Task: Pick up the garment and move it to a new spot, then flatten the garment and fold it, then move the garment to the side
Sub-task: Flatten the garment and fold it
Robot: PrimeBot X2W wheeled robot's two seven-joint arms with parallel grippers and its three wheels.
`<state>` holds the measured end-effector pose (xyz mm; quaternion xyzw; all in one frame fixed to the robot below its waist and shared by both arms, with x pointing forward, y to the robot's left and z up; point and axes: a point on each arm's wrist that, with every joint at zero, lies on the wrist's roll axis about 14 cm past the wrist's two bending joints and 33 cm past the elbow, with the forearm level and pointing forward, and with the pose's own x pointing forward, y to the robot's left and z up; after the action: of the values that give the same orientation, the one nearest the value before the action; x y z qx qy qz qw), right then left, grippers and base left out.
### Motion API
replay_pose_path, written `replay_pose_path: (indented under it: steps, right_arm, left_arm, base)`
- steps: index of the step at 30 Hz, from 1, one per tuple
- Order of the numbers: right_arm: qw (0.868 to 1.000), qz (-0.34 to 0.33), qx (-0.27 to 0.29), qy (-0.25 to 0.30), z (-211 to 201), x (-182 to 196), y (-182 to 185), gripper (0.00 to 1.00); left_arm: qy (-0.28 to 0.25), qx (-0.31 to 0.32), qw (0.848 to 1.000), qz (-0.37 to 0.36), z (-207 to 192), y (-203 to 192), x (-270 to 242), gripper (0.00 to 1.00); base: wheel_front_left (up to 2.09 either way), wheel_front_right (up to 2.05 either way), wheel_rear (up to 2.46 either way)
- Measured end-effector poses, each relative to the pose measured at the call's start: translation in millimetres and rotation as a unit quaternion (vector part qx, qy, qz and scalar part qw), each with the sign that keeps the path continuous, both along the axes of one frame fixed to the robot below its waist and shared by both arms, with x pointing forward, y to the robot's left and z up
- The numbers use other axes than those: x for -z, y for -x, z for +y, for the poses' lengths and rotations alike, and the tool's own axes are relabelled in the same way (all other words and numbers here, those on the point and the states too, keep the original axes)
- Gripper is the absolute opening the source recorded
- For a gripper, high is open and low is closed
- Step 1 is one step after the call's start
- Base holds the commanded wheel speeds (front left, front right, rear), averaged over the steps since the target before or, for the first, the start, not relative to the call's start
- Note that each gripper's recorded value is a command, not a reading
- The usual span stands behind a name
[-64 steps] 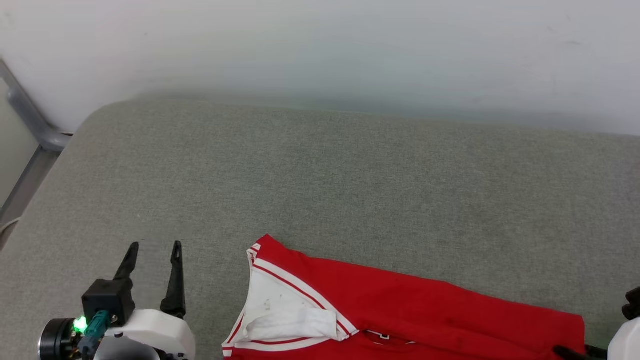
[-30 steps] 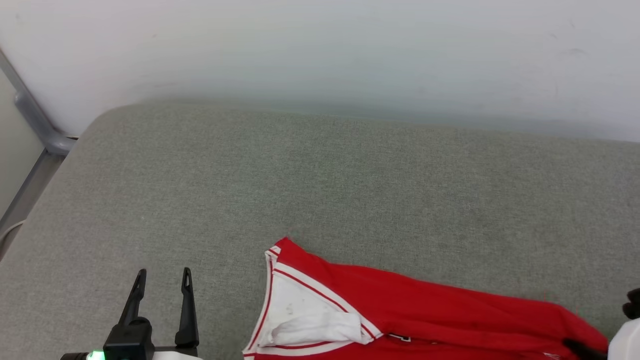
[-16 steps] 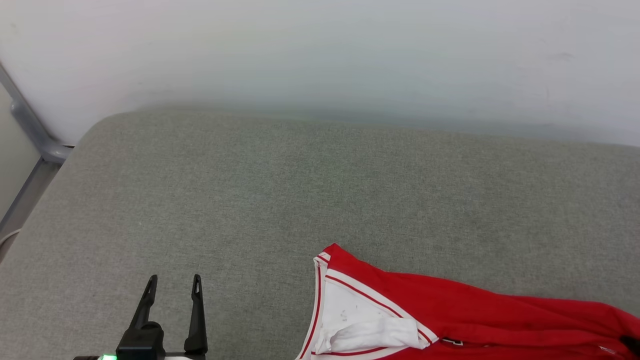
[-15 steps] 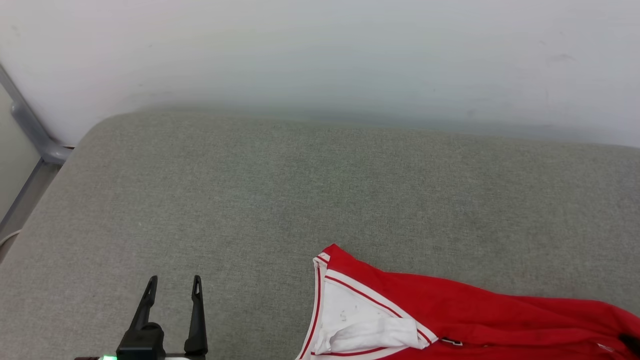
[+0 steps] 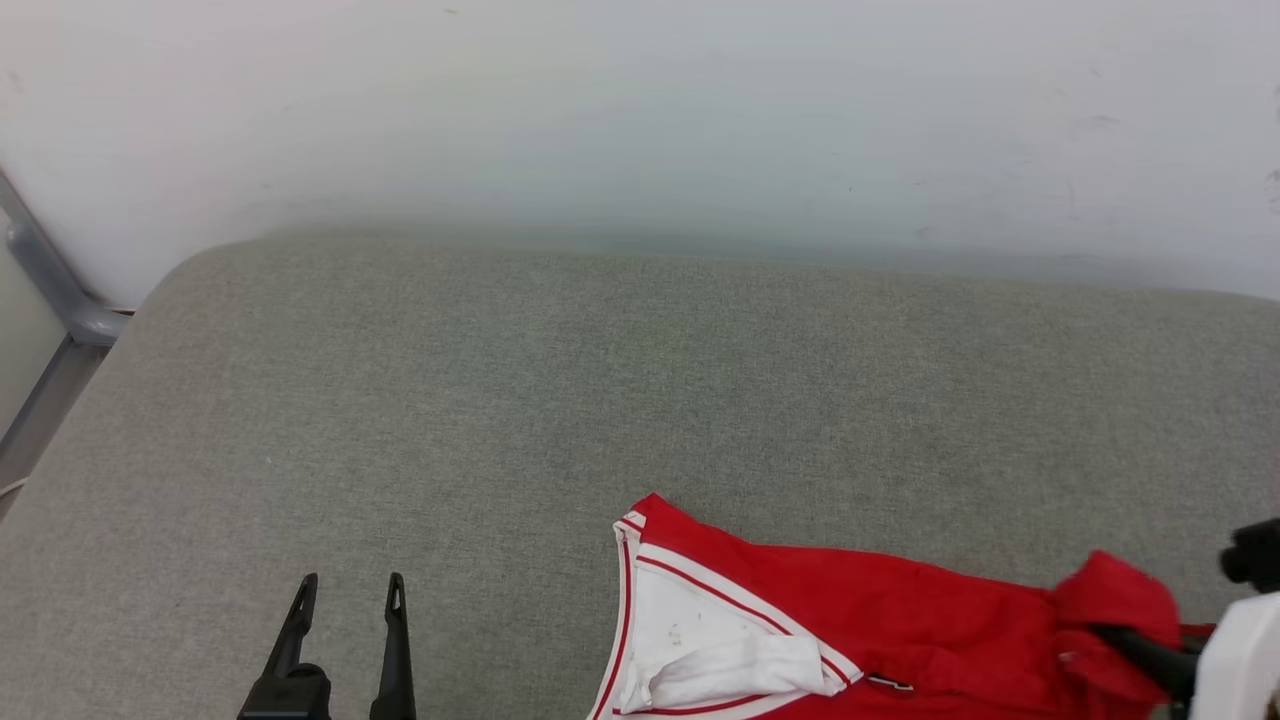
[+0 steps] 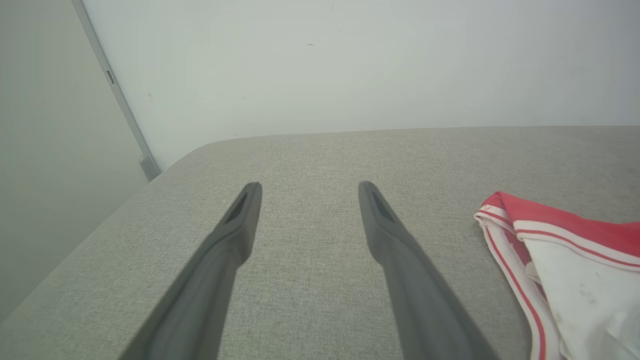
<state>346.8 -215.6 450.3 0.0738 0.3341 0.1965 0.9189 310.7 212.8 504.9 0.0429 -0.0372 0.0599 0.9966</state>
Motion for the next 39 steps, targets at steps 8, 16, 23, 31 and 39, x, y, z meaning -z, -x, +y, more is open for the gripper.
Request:
replay_pose_path:
  steps: [8, 16, 23, 31, 39]
  right_arm:
    - [0.992, -0.027, -0.122, -0.014, 84, -17, 2, 0.0]
    - [0.973, -0.044, -0.226, -0.004, 158, -20, -1, 0.0]
    - [0.959, -0.056, -0.278, 0.01, 210, -9, -14, 0.0]
    - [0.949, -0.031, -0.311, 0.043, 247, 24, -26, 0.0]
    - [0.94, 0.021, -0.329, 0.084, 253, 68, -18, 0.0]
  left_arm:
    - [0.002, 0.001, 1.0, 0.004, -2, 0, 3, 1.0]
    - [0.005, -0.002, 1.0, 0.007, -2, -3, 4, 1.0]
    - [0.007, -0.008, 1.0, 0.012, 1, -6, 7, 1.0]
    - [0.009, -0.015, 1.0, 0.021, 3, -12, 11, 1.0]
    - [0.012, -0.021, 0.999, 0.03, 4, -15, 16, 1.0]
  base:
    - [0.0, 0.0, 0.0]
    - [0.0, 0.0, 0.0]
    - [0.0, 0.0, 0.0]
    - [0.0, 0.0, 0.0]
    - [0.0, 0.0, 0.0]
